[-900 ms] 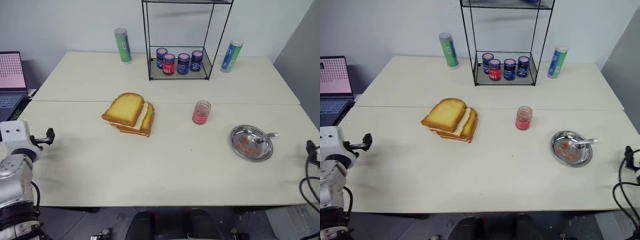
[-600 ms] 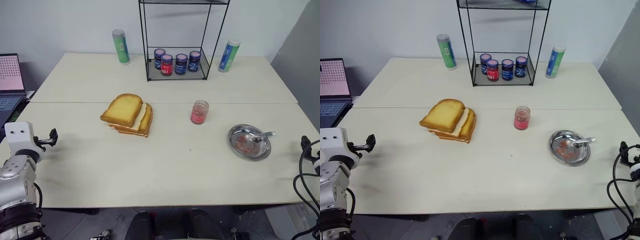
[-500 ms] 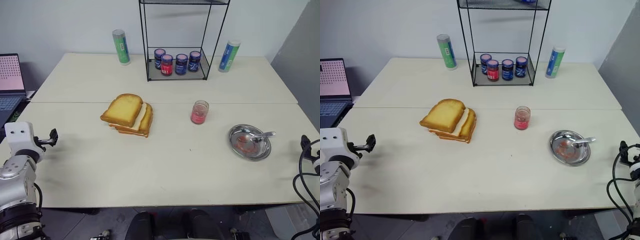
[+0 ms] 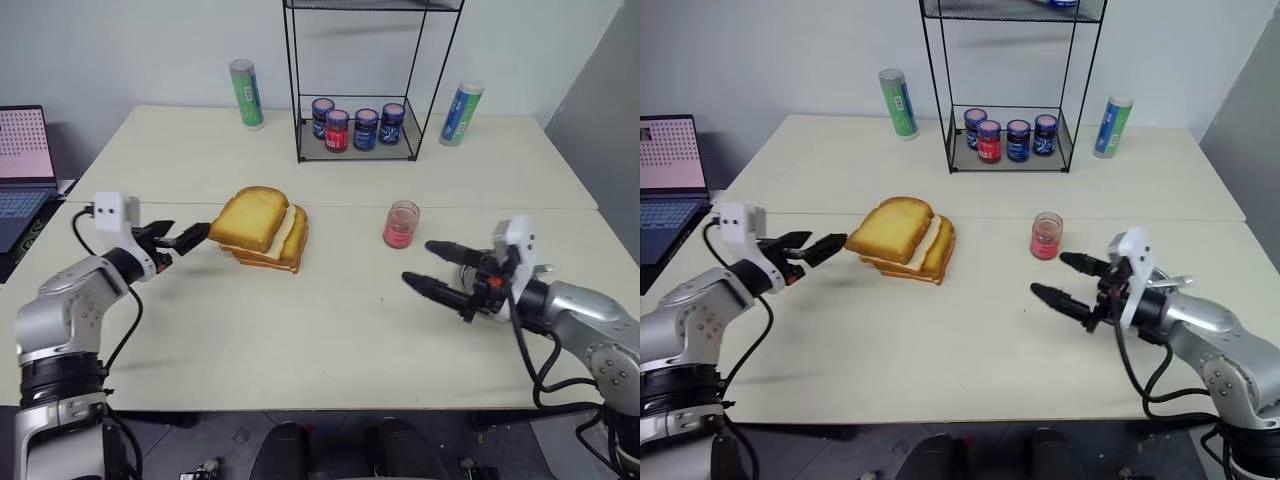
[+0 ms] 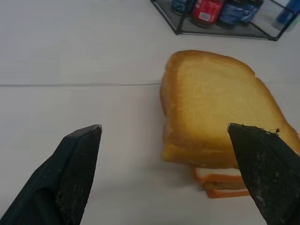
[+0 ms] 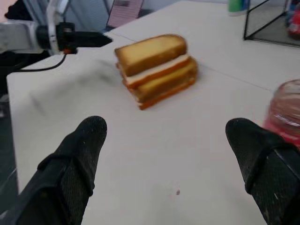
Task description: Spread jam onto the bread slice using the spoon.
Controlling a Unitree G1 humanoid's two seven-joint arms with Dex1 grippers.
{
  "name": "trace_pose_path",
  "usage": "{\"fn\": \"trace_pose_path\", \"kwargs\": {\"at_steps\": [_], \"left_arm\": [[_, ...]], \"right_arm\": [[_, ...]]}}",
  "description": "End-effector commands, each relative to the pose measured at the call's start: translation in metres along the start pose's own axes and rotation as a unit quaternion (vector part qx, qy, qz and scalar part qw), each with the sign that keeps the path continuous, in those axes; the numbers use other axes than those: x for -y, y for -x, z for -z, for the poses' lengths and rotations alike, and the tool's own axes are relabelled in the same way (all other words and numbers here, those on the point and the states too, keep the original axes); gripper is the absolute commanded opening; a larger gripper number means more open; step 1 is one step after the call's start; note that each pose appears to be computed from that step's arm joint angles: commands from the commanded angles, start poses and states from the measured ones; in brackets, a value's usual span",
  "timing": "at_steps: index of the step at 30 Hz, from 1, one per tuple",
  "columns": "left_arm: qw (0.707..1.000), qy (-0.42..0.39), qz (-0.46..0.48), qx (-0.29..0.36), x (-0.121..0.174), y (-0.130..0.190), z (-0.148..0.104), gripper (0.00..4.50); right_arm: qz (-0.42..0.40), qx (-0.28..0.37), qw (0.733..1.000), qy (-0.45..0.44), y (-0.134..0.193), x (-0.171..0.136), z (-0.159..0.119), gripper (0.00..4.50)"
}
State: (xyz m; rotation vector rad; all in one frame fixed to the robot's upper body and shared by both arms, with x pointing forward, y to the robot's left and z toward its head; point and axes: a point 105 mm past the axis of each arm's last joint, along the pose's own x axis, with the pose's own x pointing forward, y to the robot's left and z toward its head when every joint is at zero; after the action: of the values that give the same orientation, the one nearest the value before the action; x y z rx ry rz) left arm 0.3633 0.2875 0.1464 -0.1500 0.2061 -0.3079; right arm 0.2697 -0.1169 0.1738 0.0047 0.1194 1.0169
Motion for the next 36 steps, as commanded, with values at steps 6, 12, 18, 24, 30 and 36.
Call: {"fn": "trace_pose_path", "kwargs": {"at_steps": [6, 12, 18, 24, 30, 36], "left_arm": [[0.999, 0.005, 0.041, 0.003, 0.02, -0.031, 0.005, 4.5], [0.999, 0.002, 0.031, 0.016, 0.014, -0.029, 0.002, 4.06], [0.999, -0.002, 0.029, 0.026, 0.012, -0.027, -0.001, 2.84], [0.999, -0.001, 0.034, 0.035, 0.015, -0.025, -0.005, 1.53], [0.998, -0.002, 0.044, 0.037, 0.019, -0.026, -0.007, 0.39], [0.998, -0.004, 0.05, 0.041, 0.022, -0.027, -0.01, 0.02]], "right_arm": [[-0.046, 0.025, 0.998, 0.035, -0.031, -0.016, -0.013, 4.45], [-0.037, 0.033, 0.998, 0.035, -0.032, -0.016, -0.015, 4.5], [-0.028, 0.035, 0.998, 0.039, -0.032, -0.014, -0.016, 4.5], [-0.026, 0.033, 0.998, 0.04, -0.033, -0.013, -0.012, 4.5], [-0.022, 0.037, 0.998, 0.039, -0.033, -0.011, -0.012, 4.5], [-0.019, 0.04, 0.998, 0.04, -0.033, -0.009, -0.012, 4.5]]}}
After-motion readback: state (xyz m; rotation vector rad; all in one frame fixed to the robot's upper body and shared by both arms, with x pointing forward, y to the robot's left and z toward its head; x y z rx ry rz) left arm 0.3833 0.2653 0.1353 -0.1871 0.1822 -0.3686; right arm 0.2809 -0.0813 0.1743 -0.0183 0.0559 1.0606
